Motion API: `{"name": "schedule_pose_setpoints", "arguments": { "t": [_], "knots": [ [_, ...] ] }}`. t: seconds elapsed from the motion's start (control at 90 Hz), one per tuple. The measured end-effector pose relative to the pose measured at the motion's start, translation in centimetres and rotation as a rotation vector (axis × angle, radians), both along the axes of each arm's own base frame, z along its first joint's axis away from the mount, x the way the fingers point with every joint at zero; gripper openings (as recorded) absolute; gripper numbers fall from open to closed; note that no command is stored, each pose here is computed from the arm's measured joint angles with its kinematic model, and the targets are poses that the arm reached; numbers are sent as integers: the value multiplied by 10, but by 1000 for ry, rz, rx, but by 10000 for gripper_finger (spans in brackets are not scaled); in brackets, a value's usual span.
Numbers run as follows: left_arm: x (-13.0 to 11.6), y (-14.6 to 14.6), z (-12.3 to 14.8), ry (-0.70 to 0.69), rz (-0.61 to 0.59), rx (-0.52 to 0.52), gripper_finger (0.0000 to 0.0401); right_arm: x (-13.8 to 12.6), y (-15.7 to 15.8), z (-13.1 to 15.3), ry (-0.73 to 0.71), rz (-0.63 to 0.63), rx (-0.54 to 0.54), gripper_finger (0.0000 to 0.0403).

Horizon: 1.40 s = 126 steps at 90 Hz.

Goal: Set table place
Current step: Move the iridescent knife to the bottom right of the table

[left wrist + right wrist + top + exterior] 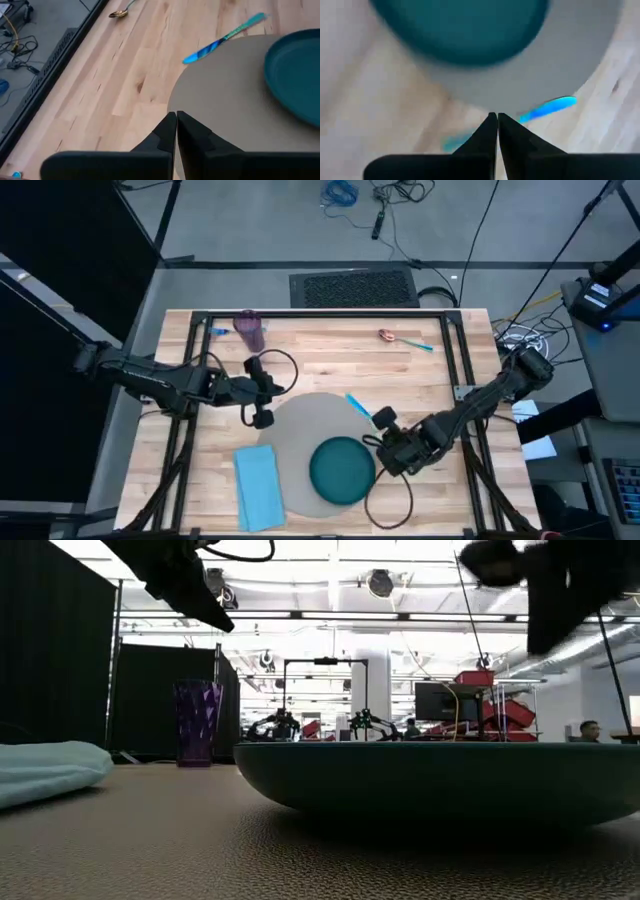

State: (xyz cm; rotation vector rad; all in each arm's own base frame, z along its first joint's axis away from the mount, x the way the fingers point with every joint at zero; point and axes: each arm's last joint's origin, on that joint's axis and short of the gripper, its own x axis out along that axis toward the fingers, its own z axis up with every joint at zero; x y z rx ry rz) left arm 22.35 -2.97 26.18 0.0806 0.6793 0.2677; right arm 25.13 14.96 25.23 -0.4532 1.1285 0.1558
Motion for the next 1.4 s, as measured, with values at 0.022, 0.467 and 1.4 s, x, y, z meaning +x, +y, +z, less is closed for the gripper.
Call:
{"name": "schedule_pose_setpoints", "arguments": {
  "t": [0.022,0.467,1.4],
  "knots": [
    [0,0,0,0,0,0,0,3,0,6,-30,-99,64,0],
    [0,-3,0,7,-29,4,0,3,-88,-80,109,-937,357,13],
    [0,-2,0,10,-32,3,0,14,-122,-98,11,-990,482,143]
  ]
}}
